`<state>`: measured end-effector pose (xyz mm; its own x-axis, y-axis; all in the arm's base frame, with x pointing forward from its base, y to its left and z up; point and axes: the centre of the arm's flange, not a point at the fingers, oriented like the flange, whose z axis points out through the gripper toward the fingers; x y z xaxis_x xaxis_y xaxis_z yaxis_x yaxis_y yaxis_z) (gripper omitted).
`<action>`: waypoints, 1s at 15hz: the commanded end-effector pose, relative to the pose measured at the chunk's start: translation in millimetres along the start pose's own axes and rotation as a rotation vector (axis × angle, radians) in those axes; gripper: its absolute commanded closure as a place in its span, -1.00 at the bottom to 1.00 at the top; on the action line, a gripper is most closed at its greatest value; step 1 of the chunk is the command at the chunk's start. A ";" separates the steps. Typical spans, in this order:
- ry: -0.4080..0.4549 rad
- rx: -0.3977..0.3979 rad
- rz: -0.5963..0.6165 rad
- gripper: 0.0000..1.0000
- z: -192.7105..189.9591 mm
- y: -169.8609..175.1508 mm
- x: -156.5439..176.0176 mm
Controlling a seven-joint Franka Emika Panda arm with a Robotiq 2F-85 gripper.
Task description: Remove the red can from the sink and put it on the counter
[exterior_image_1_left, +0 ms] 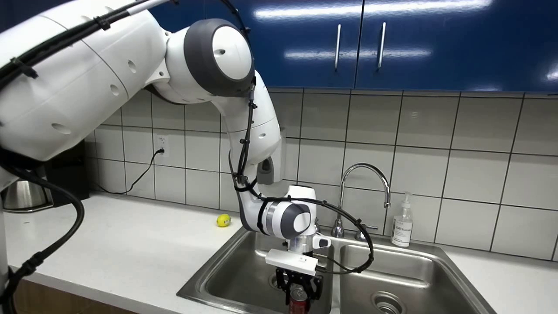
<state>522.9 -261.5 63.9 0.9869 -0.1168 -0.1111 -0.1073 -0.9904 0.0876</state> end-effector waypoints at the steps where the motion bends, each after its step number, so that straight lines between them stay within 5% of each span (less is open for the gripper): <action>1: -0.001 0.006 0.013 0.21 -6.5 -2.2 9.8; 15: 0.069 -0.041 -0.030 0.21 -76.0 -18.6 21.8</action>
<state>559.7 -245.4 106.1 0.9963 -0.0796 -0.0318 -0.0756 -0.9910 0.1108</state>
